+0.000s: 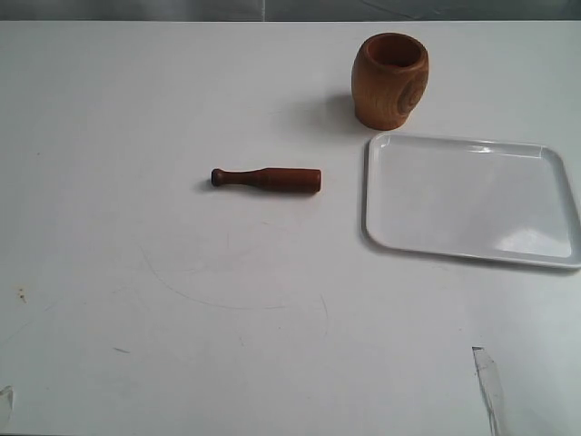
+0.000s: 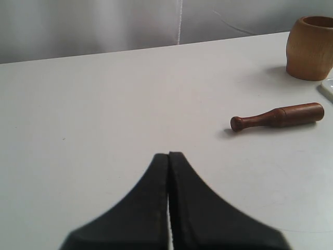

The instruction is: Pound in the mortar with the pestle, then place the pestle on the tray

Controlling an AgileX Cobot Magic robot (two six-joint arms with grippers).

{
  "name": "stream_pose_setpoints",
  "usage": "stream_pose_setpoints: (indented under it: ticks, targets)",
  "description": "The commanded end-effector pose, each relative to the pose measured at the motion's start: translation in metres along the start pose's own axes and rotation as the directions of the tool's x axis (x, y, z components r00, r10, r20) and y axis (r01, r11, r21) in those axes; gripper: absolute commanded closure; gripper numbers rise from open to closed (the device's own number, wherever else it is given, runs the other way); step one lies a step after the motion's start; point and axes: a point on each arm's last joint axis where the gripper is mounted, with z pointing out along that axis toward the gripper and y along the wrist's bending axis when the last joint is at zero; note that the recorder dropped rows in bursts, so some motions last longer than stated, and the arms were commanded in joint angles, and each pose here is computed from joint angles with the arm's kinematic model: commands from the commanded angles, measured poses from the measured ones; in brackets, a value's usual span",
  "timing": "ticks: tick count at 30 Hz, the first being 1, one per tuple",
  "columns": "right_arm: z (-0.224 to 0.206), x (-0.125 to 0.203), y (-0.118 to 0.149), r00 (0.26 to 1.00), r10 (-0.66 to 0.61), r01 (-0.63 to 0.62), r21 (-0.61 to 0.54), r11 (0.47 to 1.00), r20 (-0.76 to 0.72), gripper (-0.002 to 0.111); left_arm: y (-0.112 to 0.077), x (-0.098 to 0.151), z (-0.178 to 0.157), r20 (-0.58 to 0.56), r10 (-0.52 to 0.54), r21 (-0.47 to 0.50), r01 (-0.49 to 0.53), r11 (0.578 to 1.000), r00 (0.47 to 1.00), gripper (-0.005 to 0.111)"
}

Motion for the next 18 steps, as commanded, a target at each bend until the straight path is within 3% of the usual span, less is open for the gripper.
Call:
stream_pose_setpoints:
  ticks: [1, 11, 15, 18]
  targets:
    - [-0.001, -0.008, -0.001, 0.986, 0.137, -0.138, 0.002, 0.99, 0.098, 0.108, -0.001, 0.0, 0.0, 0.007, -0.012, 0.008, 0.012, 1.0, 1.0, 0.107]
    - [-0.003, -0.023, -0.001, 0.953, 0.152, -0.149, -0.032, 0.988, 0.262, 0.108, -0.001, 0.0, 0.0, 0.007, -0.012, 0.008, 0.012, 1.0, 1.0, 0.107]
    - [-0.006, -0.034, 0.006, 0.935, 0.027, -0.003, -0.068, 0.998, 0.355, 0.108, -0.001, 0.0, 0.0, 0.007, -0.012, 0.008, 0.012, 1.0, 1.0, 0.107]
    - [-0.011, -0.063, 0.019, 0.896, -0.053, 0.108, -0.099, 0.989, 0.441, 0.108, -0.001, 0.0, 0.0, 0.007, -0.012, 0.008, 0.012, 1.0, 1.0, 0.107]
